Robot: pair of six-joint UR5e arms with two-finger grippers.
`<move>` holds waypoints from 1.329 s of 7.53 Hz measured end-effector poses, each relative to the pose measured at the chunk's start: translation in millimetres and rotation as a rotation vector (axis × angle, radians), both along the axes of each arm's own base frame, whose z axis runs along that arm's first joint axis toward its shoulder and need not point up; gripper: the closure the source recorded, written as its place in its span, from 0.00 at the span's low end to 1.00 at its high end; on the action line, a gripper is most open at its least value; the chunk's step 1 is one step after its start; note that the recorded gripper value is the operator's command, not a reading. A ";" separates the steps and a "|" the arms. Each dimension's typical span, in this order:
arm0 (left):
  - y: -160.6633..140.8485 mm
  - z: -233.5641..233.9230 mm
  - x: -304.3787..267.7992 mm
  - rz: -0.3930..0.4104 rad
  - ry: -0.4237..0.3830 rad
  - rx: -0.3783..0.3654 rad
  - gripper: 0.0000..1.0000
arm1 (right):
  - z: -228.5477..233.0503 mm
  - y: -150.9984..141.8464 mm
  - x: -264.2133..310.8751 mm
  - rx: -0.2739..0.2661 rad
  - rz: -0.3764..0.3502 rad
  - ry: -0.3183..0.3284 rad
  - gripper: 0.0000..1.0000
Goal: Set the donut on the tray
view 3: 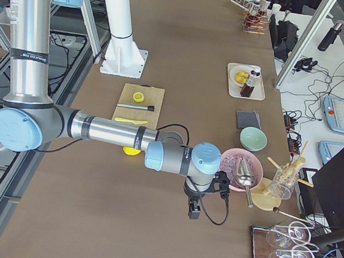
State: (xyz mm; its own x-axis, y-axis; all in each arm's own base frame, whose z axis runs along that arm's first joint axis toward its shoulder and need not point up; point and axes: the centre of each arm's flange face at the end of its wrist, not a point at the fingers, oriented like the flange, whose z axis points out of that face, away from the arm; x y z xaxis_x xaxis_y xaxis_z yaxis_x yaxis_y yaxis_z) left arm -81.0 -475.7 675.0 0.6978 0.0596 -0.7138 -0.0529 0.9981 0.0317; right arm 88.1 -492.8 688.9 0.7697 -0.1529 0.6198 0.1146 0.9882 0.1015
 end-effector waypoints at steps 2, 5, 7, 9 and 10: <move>0.5 0.4 0.0 0.000 0.000 -0.001 0.02 | 0.3 0.4 -0.1 -0.001 0.000 -0.001 0.00; 1.0 0.5 -0.3 -0.001 0.000 -0.001 0.02 | -0.2 1.4 -0.1 0.000 0.000 -0.001 0.00; 2.0 1.4 0.0 0.000 0.000 -0.003 0.02 | -1.1 1.4 -0.1 0.002 0.000 -0.001 0.00; 2.2 0.9 -0.2 -0.001 0.000 -0.002 0.02 | -2.1 1.6 -0.1 0.004 0.000 -0.001 0.00; 2.0 0.2 -0.4 -0.001 0.000 0.000 0.02 | -2.5 1.4 -0.1 0.005 0.000 -0.001 0.00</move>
State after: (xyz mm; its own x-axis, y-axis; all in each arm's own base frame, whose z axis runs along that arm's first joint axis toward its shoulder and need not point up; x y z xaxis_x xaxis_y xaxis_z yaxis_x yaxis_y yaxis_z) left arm -81.4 -473.7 675.1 0.6977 0.0586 -0.7140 -0.0518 0.9982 0.0313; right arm 88.0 -491.4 686.5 0.7694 -0.1560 0.6194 0.1145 0.9877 0.1065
